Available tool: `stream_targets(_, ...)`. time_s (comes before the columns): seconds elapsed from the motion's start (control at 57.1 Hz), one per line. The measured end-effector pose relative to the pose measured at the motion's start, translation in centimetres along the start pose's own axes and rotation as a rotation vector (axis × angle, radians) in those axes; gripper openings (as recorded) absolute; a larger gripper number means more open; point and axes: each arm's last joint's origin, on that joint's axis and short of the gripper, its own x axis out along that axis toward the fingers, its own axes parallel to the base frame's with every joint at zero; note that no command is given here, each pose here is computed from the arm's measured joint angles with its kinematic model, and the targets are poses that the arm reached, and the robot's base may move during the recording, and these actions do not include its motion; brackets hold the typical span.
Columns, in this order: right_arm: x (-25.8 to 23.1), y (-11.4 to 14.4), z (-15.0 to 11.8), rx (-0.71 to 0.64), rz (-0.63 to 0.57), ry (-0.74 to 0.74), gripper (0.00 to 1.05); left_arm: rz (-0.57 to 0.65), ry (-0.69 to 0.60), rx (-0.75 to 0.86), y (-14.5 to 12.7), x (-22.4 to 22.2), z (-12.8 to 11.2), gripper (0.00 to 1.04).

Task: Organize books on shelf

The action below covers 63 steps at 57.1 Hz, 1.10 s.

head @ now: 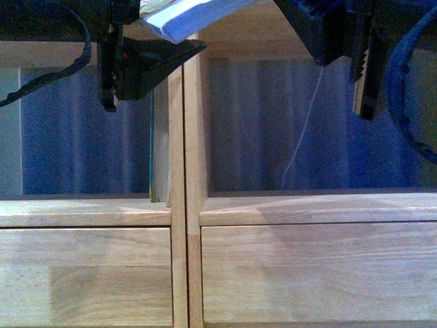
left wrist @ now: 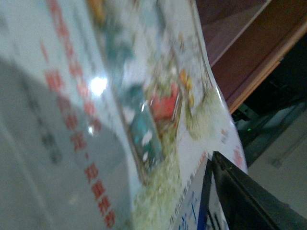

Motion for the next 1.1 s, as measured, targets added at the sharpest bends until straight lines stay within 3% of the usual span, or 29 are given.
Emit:
stream_targets(0.14, 0.0, 0.6, 0.1, -0.002, 0.025, 0.007, 0.07, -0.081, -0.008, 0.068, -1.4, -1.1, -1.1, 0.30)
stream_targets(0.28, 0.0, 1.0, 0.1, 0.000, 0.048, 0.023, 0.09, -0.103, -0.049, 0.101, -2.4, -2.2, -1.2, 0.19)
stream_targets(0.42, -0.3, 0.8, 0.2, -0.009, 0.063, 0.054, 0.36, -0.081, -0.040, 0.124, -2.3, -3.5, -1.0, 0.19)
stream_targets(0.525, -1.1, 0.2, 0.9, -0.034, 0.041, 0.049, 0.49, -0.041, -0.063, 0.166, -1.3, -4.0, 0.0, 0.19)
stream_targets(0.735, -5.2, -2.3, 3.4, -0.123, -0.075, 0.070, 0.83, 0.214, -0.160, 0.335, 3.1, -5.5, 2.8, 0.19)
stream_targets(0.857, -8.1, -3.5, 5.4, -0.168, -0.143, 0.059, 0.99, 0.395, -0.201, 0.521, 5.5, -6.4, 4.3, 0.19)
stream_targets(0.945, -10.2, -3.8, 7.0, -0.195, -0.182, 0.044, 0.97, 0.521, -0.206, 0.642, 7.4, -6.8, 5.6, 0.19)
stream_targets(1.103, -13.1, -3.4, 9.2, -0.245, -0.233, 0.015, 0.98, 0.751, -0.124, 0.722, 11.1, -6.9, 7.7, 0.19)
